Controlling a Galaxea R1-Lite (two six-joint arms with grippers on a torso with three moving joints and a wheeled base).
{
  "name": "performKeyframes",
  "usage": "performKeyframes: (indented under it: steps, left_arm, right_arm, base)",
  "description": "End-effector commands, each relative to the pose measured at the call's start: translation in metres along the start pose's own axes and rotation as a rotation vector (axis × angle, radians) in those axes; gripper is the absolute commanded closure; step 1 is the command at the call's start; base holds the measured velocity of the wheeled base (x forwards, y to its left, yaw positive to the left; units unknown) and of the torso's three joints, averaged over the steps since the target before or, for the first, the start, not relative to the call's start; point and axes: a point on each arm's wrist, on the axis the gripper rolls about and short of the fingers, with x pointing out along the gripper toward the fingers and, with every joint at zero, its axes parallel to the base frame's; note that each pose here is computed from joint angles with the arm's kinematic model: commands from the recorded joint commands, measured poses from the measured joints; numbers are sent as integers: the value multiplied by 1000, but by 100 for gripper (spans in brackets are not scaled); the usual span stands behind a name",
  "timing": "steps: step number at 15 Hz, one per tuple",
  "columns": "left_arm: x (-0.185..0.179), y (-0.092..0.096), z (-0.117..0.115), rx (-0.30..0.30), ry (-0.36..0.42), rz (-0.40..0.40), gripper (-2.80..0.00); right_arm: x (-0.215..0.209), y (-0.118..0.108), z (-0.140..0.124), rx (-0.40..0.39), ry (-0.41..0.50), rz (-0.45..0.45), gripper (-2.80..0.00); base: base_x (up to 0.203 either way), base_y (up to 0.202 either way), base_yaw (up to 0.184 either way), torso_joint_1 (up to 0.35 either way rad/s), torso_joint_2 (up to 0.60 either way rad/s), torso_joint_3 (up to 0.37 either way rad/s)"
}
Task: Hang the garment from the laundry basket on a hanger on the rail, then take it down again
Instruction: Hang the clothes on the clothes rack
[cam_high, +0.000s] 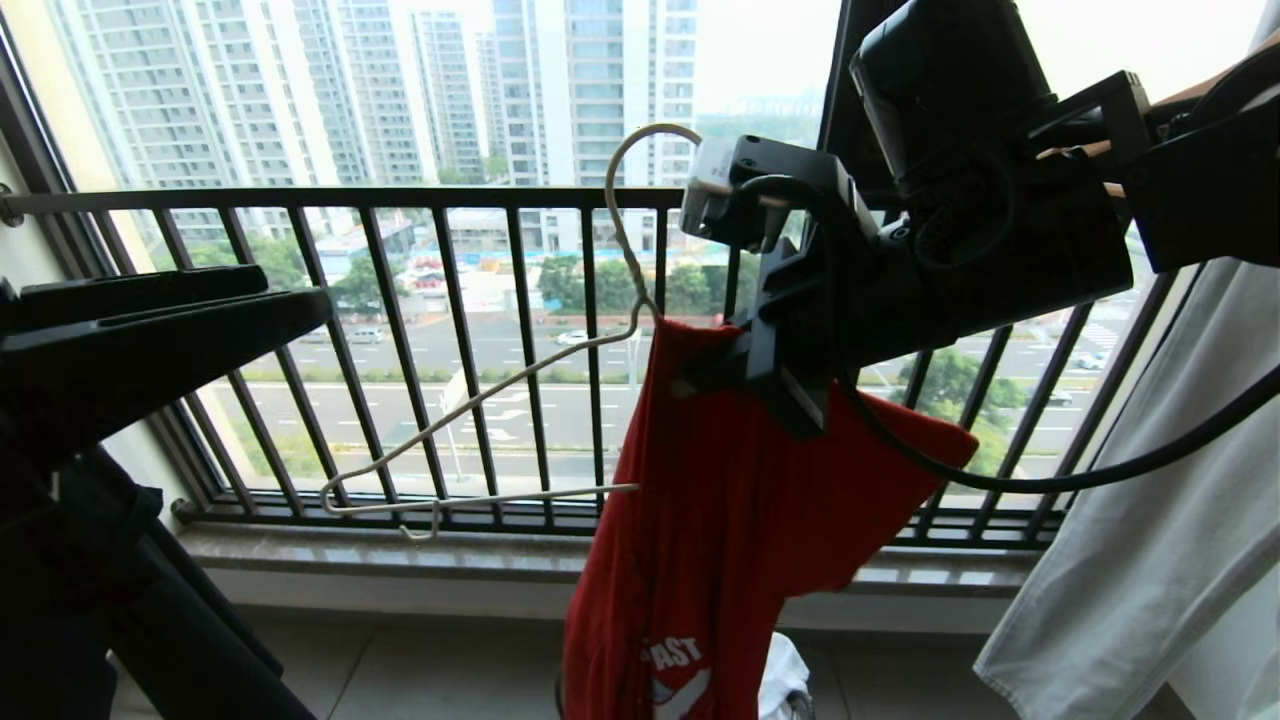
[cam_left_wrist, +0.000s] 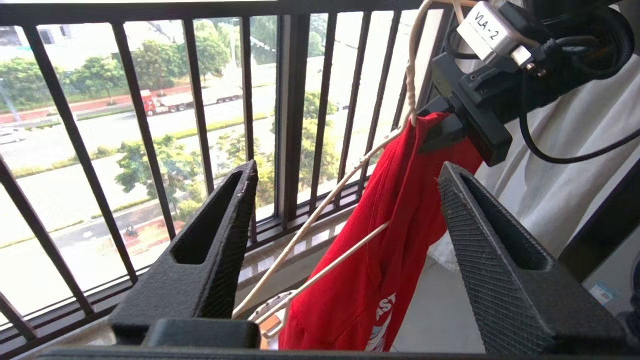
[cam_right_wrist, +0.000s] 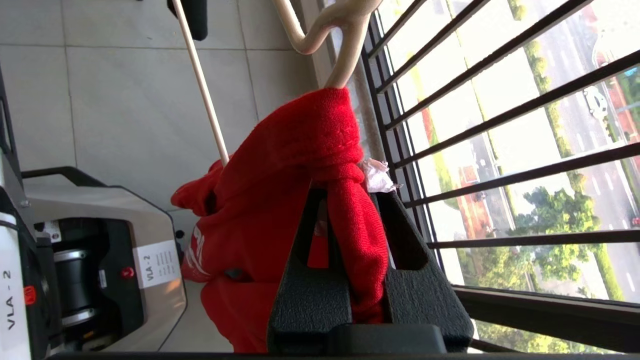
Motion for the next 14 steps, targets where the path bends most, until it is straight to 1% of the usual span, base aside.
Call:
performKeyframes:
  steps: [1, 2, 3, 4, 5, 6, 7, 8, 9, 10, 13, 14]
  left_arm:
    - [14, 13, 1, -7, 20, 77, 0]
    - [24, 23, 0, -18, 38, 123, 0]
    - [35, 33, 2, -50, 48, 161, 0]
    - [47, 45, 2, -115, 56, 201, 0]
    - [58, 58, -1, -163, 73, 241, 0]
    - [70, 74, -9, -199, 108, 279, 0]
    - [81, 89, -19, -232, 147, 300, 0]
    - [87, 102, -27, -263, 180, 297, 0]
    - [89, 113, -32, -302, 203, 269, 0]
    - [90, 118, -35, -349, 212, 249, 0]
    - [98, 125, -50, -393, 268, 211, 0]
    - [100, 127, -55, -404, 284, 205, 0]
  right_arm:
    - [-10, -6, -2, 8, 1, -31, 0]
    - [-15, -8, -2, 8, -2, -47, 0]
    - [-18, -8, -2, 9, 2, -62, 0]
    - [-21, -8, -1, 20, -1, -70, 0]
    - [-23, -8, -1, 40, -3, -74, 0]
    - [-25, -9, 1, 59, -3, -89, 0]
    - [-29, -11, 0, 68, -1, -114, 0]
    - [-32, -13, 0, 78, -1, -133, 0]
    - [-34, -16, -2, 94, 2, -152, 0]
    - [-37, -21, -3, 117, 0, -181, 0]
    - [-40, -33, 0, 170, -71, -259, 0]
    - [-40, -35, 1, 174, -81, -272, 0]
  base:
    - [0, 0, 0, 0, 0, 0]
    - [0, 0, 0, 0, 0, 0]
    - [0, 0, 0, 0, 0, 0]
    - [0, 0, 0, 0, 0, 0]
    - [0, 0, 0, 0, 0, 0]
    - [0, 0, 0, 0, 0, 0]
    - [0, 0, 0, 0, 0, 0]
    - [0, 0, 0, 0, 0, 0]
    - [0, 0, 0, 0, 0, 0]
    - [0, 0, 0, 0, 0, 0]
    - [0, 0, 0, 0, 0, 0]
    - [0, 0, 0, 0, 0, 0]
